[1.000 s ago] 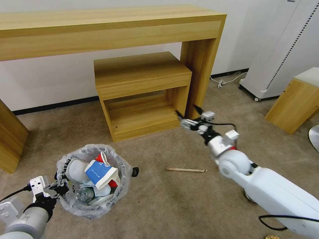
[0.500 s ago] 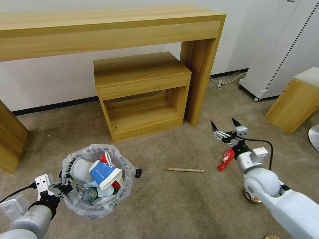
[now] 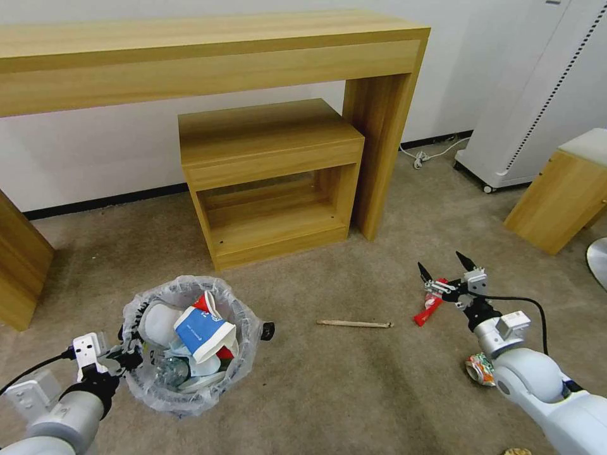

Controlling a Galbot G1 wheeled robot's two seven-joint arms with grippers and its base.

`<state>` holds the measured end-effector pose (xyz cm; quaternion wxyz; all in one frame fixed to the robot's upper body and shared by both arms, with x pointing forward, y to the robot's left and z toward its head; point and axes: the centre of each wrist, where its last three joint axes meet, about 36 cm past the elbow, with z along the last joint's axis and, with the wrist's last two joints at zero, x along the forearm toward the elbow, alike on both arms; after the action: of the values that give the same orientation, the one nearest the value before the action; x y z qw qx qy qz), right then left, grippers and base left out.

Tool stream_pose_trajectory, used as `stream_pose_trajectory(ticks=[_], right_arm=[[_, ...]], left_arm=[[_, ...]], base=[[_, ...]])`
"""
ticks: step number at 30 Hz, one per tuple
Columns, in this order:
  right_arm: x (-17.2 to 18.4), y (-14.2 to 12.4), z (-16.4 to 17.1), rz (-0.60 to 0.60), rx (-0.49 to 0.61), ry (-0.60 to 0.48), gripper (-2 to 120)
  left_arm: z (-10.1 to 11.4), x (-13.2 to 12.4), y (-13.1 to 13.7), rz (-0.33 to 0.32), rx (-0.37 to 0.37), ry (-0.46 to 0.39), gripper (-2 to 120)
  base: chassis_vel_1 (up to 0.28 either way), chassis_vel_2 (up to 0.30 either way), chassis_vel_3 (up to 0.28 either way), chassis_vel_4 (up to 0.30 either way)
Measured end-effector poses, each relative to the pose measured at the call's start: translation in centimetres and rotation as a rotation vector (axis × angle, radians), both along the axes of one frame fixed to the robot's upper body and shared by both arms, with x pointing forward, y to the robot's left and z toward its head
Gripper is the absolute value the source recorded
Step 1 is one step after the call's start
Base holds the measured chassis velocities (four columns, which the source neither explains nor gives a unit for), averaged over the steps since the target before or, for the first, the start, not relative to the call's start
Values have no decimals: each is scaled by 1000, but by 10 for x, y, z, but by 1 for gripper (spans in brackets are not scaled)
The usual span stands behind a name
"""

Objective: Pick up the trash bin and place the garbage on the floor into it.

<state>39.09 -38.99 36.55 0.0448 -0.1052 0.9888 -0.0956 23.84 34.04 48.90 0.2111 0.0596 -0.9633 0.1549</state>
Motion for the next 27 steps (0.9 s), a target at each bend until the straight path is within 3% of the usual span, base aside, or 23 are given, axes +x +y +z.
stream_pose_trajectory(ticks=[27], right_arm=[[-11, -9, 3, 12, -26, -74, 100]], left_arm=[[-2, 5, 6, -4, 9, 3, 1]], base=[[0, 0, 0, 0]])
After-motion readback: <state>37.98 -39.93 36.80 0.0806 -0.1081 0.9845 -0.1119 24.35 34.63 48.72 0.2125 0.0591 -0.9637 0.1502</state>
